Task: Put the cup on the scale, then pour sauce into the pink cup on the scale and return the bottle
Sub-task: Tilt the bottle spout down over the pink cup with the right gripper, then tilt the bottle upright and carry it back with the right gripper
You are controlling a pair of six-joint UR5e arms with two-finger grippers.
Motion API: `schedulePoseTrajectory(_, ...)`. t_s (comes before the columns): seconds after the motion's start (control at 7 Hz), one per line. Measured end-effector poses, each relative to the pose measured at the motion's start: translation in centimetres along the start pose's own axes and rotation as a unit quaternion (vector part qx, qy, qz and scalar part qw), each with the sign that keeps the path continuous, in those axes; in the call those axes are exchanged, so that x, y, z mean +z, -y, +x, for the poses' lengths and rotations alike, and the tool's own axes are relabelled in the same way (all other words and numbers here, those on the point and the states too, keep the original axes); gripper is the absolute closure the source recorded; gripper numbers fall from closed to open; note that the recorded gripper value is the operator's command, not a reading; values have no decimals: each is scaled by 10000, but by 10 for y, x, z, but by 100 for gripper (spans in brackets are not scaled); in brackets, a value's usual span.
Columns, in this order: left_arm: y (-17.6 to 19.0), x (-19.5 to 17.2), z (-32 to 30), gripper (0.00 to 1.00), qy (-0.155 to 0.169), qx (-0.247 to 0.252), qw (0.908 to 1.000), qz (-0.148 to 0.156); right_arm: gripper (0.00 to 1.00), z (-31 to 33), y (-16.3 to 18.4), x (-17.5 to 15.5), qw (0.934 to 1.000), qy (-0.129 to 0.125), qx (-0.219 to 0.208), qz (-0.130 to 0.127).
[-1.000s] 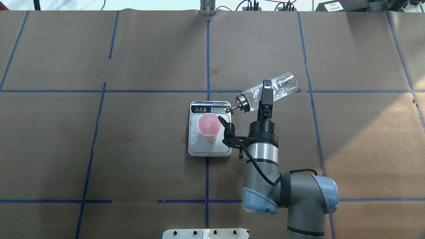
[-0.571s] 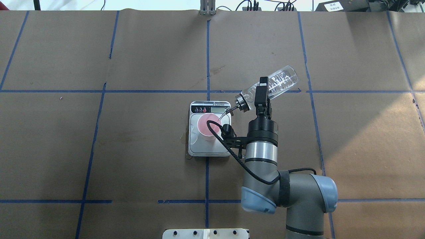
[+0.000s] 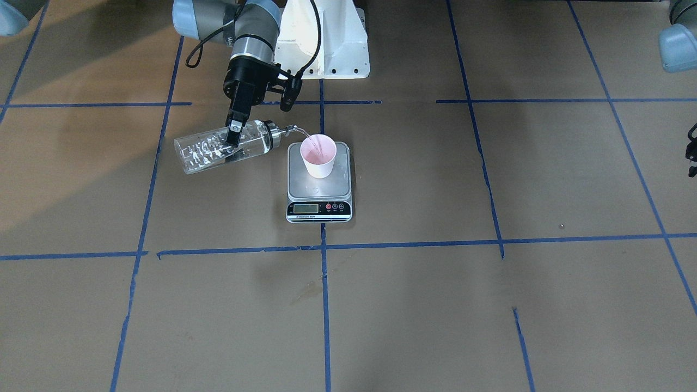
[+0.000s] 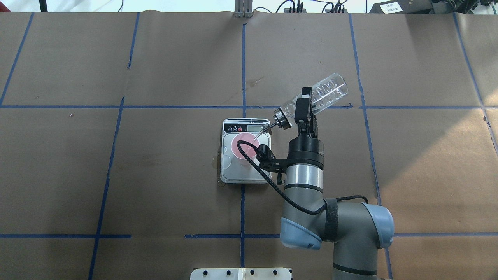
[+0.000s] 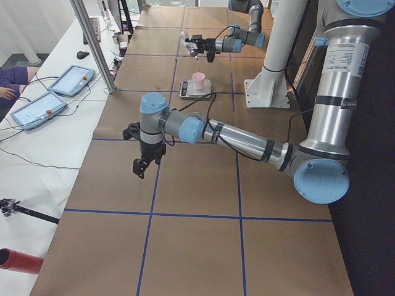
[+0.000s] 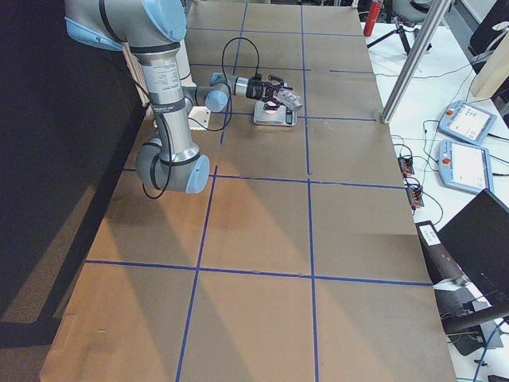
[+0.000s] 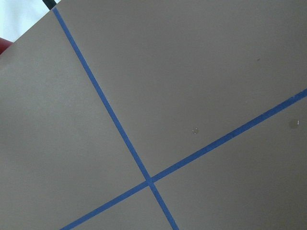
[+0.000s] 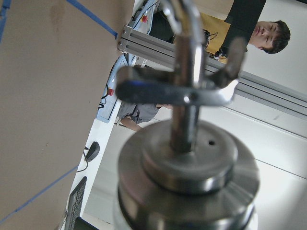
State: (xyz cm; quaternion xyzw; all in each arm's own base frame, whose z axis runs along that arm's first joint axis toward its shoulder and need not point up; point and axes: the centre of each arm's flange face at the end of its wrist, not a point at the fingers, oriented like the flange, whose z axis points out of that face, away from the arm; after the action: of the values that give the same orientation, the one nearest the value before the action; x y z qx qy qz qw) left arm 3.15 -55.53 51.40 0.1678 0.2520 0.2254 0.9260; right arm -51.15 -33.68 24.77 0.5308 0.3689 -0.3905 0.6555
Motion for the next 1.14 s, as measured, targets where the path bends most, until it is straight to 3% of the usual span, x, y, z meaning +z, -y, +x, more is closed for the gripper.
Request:
schedulePoseTrajectory(0.29,0,-1,0,0,9,0,10000,12,100,-4,3,-3,9966,293,763,72)
schedulePoseTrajectory(0.71,1,-5,1,0,17,6,10000,45,100,-12,11,-12,9798,656,1886,121)
schedulePoseTrajectory(0.86,1,-6,1,0,15,8,10000,52,100,-16,14,-18,9685,794,2357,136)
schedulePoseTrajectory(1.0,1,-6,1,0,14,8,10000,53,100,-15,16,-21,9509,1001,2923,180)
schedulePoseTrajectory(1.14,1,-6,2,0,13,9,10000,53,100,-9,16,-23,9252,1296,3554,308)
